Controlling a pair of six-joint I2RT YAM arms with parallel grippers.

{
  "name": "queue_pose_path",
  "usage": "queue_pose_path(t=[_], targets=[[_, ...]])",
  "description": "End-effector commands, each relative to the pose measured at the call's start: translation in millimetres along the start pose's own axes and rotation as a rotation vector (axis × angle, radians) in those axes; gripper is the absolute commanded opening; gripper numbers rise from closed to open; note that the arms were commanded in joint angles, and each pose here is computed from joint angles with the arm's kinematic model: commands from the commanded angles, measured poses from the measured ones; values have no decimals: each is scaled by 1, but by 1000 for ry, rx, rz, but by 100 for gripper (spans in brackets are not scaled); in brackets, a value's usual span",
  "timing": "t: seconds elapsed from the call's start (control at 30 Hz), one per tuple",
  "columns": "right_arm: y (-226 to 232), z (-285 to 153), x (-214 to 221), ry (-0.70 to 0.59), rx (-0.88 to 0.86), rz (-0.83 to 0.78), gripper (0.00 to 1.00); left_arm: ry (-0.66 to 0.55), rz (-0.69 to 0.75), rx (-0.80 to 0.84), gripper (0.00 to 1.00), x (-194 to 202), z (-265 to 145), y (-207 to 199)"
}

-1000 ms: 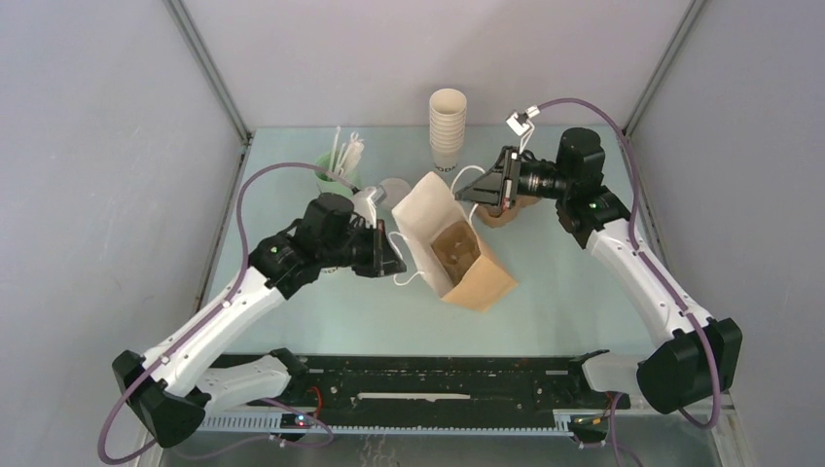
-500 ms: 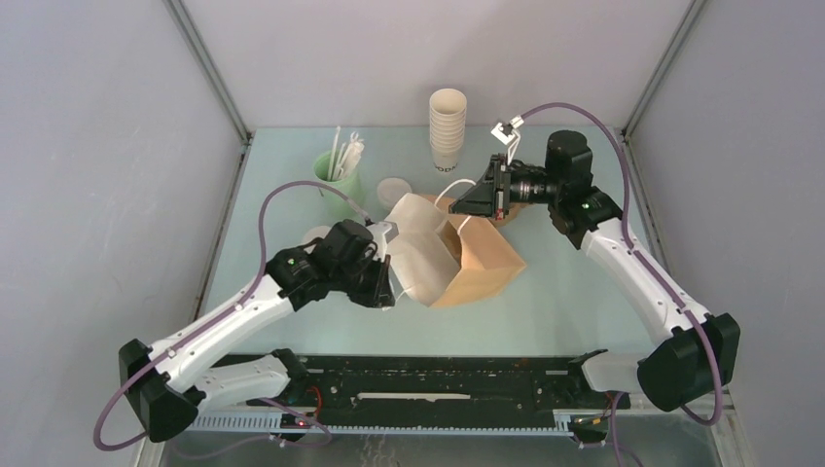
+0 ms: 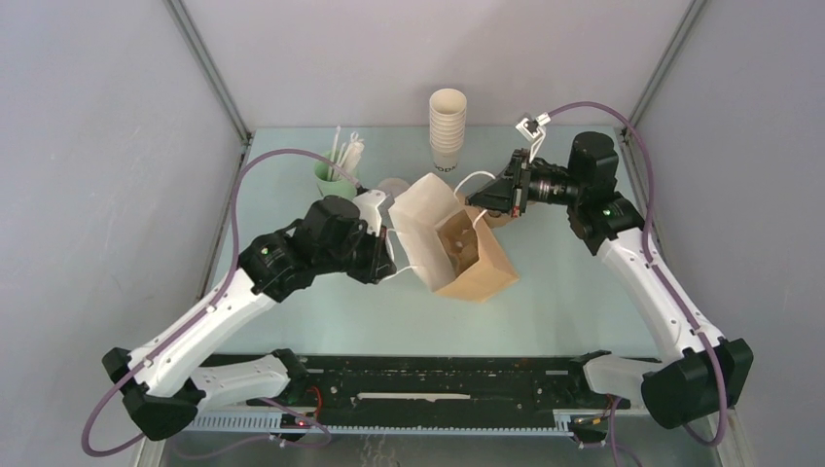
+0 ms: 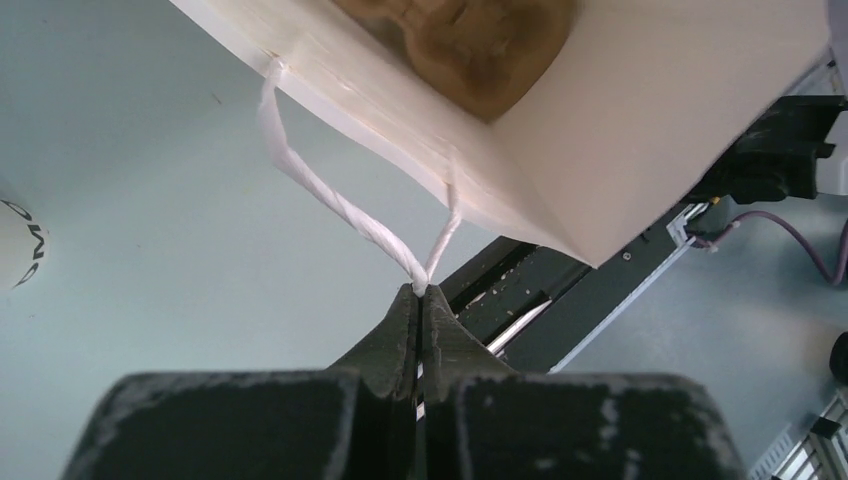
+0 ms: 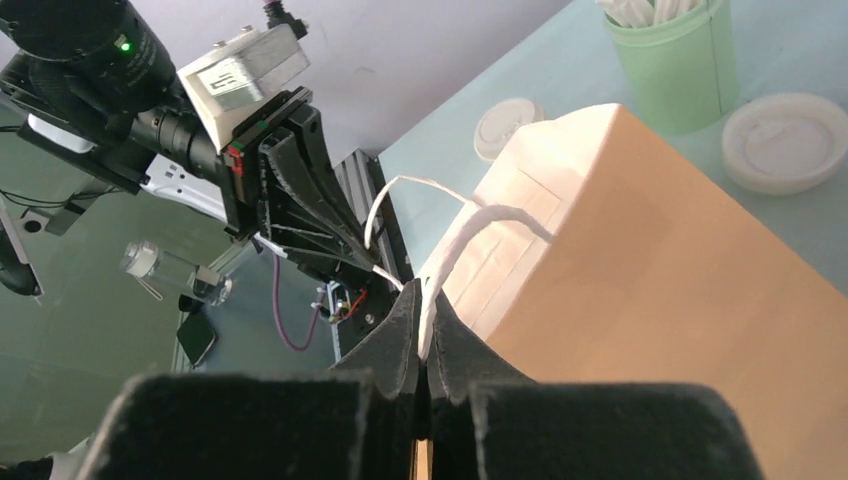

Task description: Pack the takeout coffee

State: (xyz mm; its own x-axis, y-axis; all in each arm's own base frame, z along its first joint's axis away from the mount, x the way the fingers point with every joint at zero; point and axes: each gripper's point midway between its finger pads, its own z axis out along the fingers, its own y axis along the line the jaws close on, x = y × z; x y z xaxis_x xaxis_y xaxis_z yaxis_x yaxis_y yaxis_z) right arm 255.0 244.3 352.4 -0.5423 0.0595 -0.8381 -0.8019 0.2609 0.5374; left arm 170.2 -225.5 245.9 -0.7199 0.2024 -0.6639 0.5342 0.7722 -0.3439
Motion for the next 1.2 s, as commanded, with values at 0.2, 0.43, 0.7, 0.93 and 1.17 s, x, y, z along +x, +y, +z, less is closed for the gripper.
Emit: queue_pose_path(t=[0.2,0.43,0.7,0.93,1.17], targets=[[-32,-24,-25,-109,124,168,0,-110,19,18,0,-49,-25,-21],[-46,-58,-8,-140,373,275,0,-138,23,-3,0,-72,-23,-25],[-54,-92,1,-228,613,381,0,-176,-37,-64,1,-91,-21,-20],[-51,-115,12,-226,726,324,2,-195,-63,-54,1,-111,-21,-26],[-47,-112,9,-224,713,290,4,-236,-75,-90,0,-124,-30,-23]])
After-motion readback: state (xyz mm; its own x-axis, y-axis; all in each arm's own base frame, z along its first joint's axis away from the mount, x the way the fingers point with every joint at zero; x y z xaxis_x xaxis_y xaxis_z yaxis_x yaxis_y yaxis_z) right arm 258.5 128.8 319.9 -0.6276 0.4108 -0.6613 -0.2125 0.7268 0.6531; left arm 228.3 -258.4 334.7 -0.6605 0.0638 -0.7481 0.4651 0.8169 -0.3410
